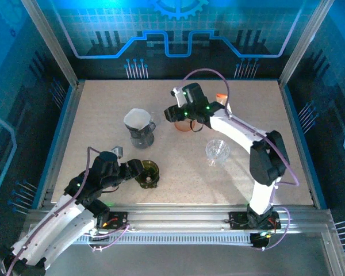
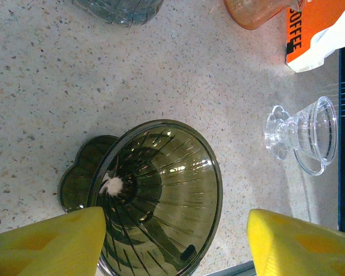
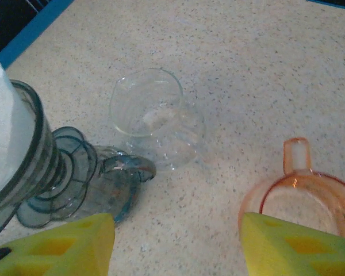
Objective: Place the coffee filter in the dripper
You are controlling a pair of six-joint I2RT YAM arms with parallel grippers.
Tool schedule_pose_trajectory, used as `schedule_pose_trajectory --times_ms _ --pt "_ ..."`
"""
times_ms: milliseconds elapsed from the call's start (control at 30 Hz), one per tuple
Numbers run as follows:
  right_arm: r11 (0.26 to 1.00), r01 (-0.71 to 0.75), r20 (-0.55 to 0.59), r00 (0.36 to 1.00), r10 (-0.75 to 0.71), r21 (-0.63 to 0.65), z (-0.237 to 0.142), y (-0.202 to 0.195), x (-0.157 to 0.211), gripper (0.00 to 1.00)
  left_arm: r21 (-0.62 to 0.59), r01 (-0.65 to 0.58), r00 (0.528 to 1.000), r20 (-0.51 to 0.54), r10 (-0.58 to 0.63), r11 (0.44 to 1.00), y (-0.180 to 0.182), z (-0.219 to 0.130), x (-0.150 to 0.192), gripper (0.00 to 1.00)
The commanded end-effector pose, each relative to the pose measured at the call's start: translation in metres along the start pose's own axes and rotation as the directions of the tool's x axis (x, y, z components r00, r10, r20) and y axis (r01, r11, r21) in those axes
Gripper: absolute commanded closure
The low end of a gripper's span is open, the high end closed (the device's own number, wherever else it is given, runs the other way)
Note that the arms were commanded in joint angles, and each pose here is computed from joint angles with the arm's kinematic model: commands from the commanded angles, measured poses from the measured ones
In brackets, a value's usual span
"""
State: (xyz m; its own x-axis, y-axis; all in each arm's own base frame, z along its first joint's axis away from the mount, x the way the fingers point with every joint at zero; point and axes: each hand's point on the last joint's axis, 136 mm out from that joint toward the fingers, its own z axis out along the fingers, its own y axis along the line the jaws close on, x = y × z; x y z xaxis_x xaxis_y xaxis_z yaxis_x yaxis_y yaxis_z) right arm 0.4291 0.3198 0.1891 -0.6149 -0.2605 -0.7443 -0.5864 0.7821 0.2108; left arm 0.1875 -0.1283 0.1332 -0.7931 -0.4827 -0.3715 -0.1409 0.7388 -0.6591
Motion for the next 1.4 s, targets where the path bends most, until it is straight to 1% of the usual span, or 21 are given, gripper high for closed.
schedule_pose_trajectory --times_ms 0,200,333,500,700,833,1033,1067,1267,1367 --pt "0.991 0.129 -0.089 0.987 -0.131 -0.031 0.021 0.001 0.01 0.41 0.008 -0.006 1.0 -0.009 0.006 1.0 -0.004 -0.007 0.0 0.33" --pt "0.969 0.242 -0.131 0.96 -0.247 -0.053 0.047 -0.003 0.01 0.42 -0.004 -0.009 1.0 -0.003 0.009 1.0 -0.004 -0.009 -0.001 0.33" --pt "0.961 0.271 -0.153 0.949 -0.277 -0.063 0.062 -0.006 0.015 0.45 -0.011 -0.004 1.0 -0.003 0.004 1.0 -0.003 -0.009 -0.002 0.33" --pt "0.952 0.288 -0.159 0.94 -0.302 -0.101 0.08 -0.004 0.02 0.44 -0.016 -0.003 1.0 0.001 0.003 1.0 -0.004 -0.011 -0.003 0.33" --pt "0.946 0.303 -0.171 0.932 -0.32 -0.119 0.094 -0.007 0.023 0.45 -0.029 0.001 1.0 0.003 -0.001 1.0 -0.002 -0.012 -0.004 0.33" --pt "0.944 0.3 -0.175 0.931 -0.321 -0.137 0.101 -0.009 0.026 0.42 -0.036 0.007 1.0 0.007 -0.006 0.999 0.0 -0.011 -0.004 0.33" --pt "0.944 0.293 -0.165 0.934 -0.316 -0.15 0.108 -0.013 0.026 0.42 -0.044 0.017 1.0 -0.009 -0.017 0.999 0.0 -0.006 -0.003 0.33" --pt "0.946 0.284 -0.183 0.933 -0.31 -0.153 0.116 -0.016 0.034 0.42 -0.044 0.016 1.0 -0.009 -0.016 0.999 0.0 -0.006 -0.003 0.33" --pt "0.945 0.279 -0.183 0.934 -0.308 -0.168 0.125 -0.017 0.039 0.44 -0.053 0.021 1.0 -0.01 -0.021 0.998 0.002 -0.004 -0.003 0.33" --pt "0.947 0.276 -0.179 0.936 -0.304 -0.167 0.128 -0.017 0.04 0.48 -0.057 0.025 1.0 -0.015 -0.026 0.998 0.003 -0.003 -0.002 0.33"
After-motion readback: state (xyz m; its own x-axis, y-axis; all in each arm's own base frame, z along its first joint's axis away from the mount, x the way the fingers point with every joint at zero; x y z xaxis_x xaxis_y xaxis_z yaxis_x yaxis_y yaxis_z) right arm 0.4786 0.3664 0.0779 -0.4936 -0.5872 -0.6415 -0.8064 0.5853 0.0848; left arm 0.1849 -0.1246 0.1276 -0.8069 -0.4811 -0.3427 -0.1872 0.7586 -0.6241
